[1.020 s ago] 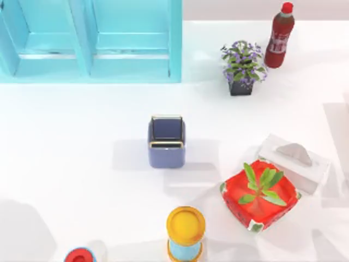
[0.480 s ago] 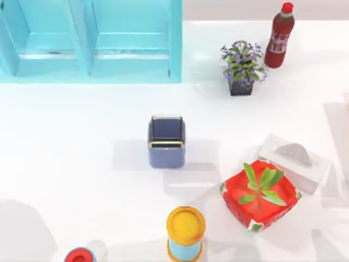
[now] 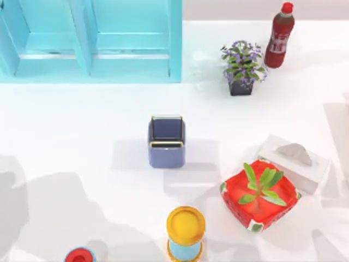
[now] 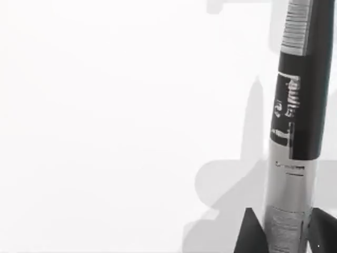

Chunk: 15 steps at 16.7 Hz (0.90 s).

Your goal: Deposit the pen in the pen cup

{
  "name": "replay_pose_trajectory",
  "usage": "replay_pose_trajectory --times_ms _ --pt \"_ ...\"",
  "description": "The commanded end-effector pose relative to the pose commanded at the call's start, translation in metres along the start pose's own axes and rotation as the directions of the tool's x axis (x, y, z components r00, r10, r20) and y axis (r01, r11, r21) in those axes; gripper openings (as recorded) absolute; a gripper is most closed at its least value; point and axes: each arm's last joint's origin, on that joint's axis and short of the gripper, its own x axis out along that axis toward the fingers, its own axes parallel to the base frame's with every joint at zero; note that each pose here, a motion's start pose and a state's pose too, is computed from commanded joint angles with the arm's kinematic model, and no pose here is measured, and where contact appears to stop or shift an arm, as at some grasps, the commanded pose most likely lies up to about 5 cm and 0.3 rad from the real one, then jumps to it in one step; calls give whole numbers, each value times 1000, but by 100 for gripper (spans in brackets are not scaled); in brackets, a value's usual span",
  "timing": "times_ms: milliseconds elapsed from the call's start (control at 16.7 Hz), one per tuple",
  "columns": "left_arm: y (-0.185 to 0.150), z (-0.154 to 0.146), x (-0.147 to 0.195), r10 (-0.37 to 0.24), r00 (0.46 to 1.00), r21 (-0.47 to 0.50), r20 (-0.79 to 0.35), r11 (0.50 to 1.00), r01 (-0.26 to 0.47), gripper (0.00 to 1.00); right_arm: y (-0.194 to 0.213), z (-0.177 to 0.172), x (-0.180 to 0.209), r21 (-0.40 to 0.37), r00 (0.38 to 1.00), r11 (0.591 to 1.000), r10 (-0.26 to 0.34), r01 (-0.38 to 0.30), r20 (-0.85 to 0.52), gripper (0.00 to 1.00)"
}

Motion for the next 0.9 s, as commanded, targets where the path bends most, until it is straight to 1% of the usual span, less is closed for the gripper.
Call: replay_pose_trajectory --times_ms 60,120,180,240,300,360,420,480,540,600,660,780,840,900 --pt "-32 -5 7 102 994 39 36 994 -103 0 0 0 0 0 1000 1000 0 0 0 100" --pt "-64 -16 14 199 975 76 97 975 -207 0 0 0 0 0 1000 1000 0 0 0 100" --pt "-97 -31 22 282 942 105 183 947 -304 0 0 0 0 0 1000 1000 0 0 0 100" --pt "-128 -52 30 341 894 123 290 914 -388 0 0 0 0 0 1000 1000 0 0 0 100" --pt "-158 -78 37 369 833 128 412 882 -454 0 0 0 0 0 1000 1000 0 0 0 100" --pt "-184 -108 43 362 761 126 538 858 -497 0 0 0 0 0 1000 1000 0 0 0 100" --pt "-206 -141 47 323 680 119 658 847 -518 0 0 0 0 0 1000 1000 0 0 0 100" --pt "-224 -176 51 255 594 116 763 850 -514 0 0 0 0 0 1000 1000 0 0 0 100" --pt "-237 -212 54 167 506 122 846 864 -489 0 0 0 0 0 1000 1000 0 0 0 100" --pt "-246 -247 55 69 420 140 905 884 -446 0 0 0 0 0 1000 1000 0 0 0 100" --pt "-250 -281 56 -31 340 171 940 905 -390 0 0 0 0 0 1000 1000 0 0 0 100" --pt "-250 -339 55 -207 200 256 958 931 -262 0 0 0 0 0 1000 1000 0 0 0 100" --pt "-248 -362 54 -277 143 302 950 932 -201 0 0 0 0 0 1000 1000 0 0 0 100" --pt "-244 -380 53 -333 95 344 938 927 -148 0 0 0 0 0 1000 1000 0 0 0 100"
